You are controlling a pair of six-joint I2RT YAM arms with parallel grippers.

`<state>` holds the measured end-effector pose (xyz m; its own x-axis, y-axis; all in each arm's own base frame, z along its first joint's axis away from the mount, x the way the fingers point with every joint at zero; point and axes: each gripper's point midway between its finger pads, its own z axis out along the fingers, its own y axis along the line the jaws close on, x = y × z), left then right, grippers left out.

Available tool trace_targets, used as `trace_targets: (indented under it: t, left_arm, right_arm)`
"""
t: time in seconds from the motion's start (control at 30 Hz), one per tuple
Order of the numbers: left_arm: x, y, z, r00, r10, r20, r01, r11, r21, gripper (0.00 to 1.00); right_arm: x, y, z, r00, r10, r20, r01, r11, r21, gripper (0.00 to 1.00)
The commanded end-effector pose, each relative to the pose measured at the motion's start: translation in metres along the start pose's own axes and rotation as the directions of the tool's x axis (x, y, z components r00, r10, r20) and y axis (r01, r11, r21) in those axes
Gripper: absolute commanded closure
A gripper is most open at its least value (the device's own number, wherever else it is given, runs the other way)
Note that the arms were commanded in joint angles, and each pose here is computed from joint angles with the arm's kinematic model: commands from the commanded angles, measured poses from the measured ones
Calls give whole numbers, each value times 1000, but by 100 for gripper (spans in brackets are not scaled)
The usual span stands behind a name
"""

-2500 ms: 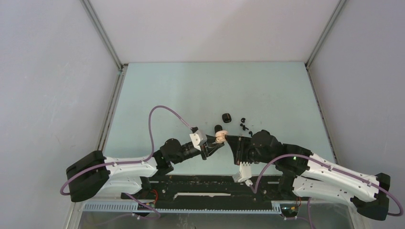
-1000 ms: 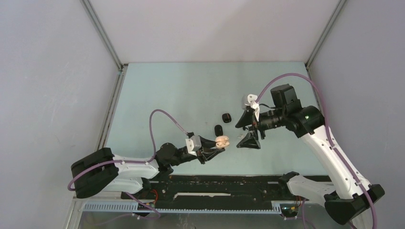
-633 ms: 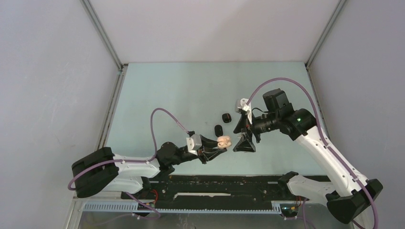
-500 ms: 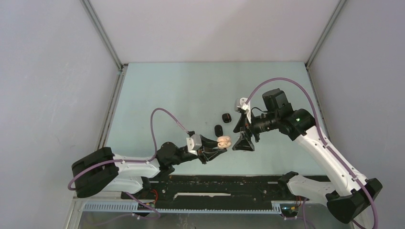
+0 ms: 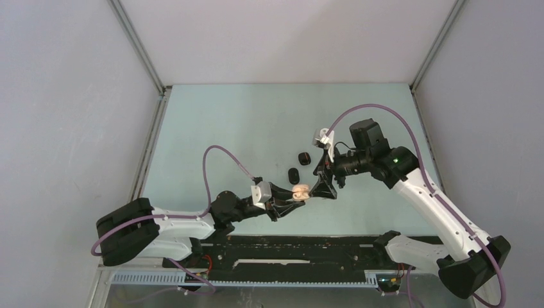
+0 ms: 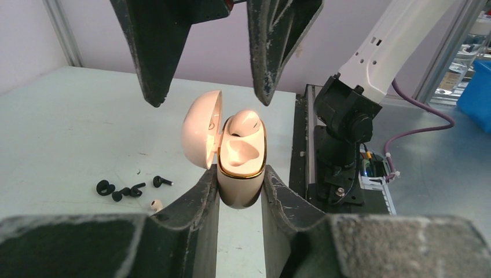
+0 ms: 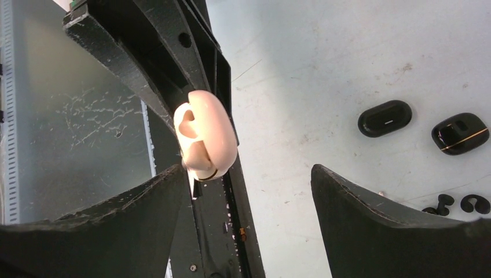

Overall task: Insert the wireless bluetooth earbuds into the charging case
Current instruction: Adjust the earbud with the charging case, then pick up the earbud from the center of the board.

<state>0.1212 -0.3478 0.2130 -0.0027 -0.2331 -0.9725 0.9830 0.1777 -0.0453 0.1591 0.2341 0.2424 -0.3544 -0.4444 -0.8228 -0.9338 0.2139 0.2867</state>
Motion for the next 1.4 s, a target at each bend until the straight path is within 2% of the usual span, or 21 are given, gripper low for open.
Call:
trace_targets:
  t: [0.0, 0.27, 0.37, 0.43, 0.6, 0.7, 0.73, 0.83, 1.0, 1.2, 1.37]
  left_arm:
    - [-27, -6, 10, 997, 19, 74, -22, 999, 33, 100]
    - [-24, -4, 8, 998, 18, 68, -19, 1000, 18, 100]
    - [-20, 5, 6, 999, 18, 48, -16, 999, -38, 100]
    - [-16, 14, 2, 999, 25, 31, -22, 996, -88, 100]
    - [-6, 35, -10, 1000, 9, -8, -11, 976, -219, 100]
    - [-5, 39, -14, 1000, -2, -9, 0, 968, -249, 100]
    - [-6, 40, -15, 1000, -4, -6, 2, 967, -256, 100]
    - [-9, 41, -18, 1000, -3, -5, 2, 962, -271, 100]
    - [-17, 43, -21, 1000, 3, 1, -2, 959, -285, 100]
    - [-20, 46, -29, 1000, 4, 2, -3, 949, -314, 100]
    - [-19, 45, -30, 1000, 3, -6, -5, 950, -314, 100]
  right_arm:
    - [-7, -8, 4, 1000, 3, 25, -4, 1000, 29, 18]
    - [-9, -4, 4, 999, 16, 41, -16, 1000, -1, 18]
    - [-22, 10, -10, 995, -5, 97, 11, 998, -63, 18]
    - [-27, 9, -19, 993, -7, 120, 13, 999, -47, 18]
    - [-8, -29, -27, 994, 54, 91, -67, 986, 152, 21]
    - [16, -65, -27, 980, 181, 78, -197, 927, 318, 31]
    - [26, -77, -27, 969, 234, 78, -246, 897, 366, 37]
    - [56, -108, -20, 905, 419, 76, -406, 795, 450, 47]
    - [90, -139, -2, 760, 645, 76, -590, 637, 496, 47]
    - [129, -165, 12, 598, 798, 76, -679, 453, 578, 45]
    - [145, -180, 23, 524, 849, 75, -686, 368, 627, 46]
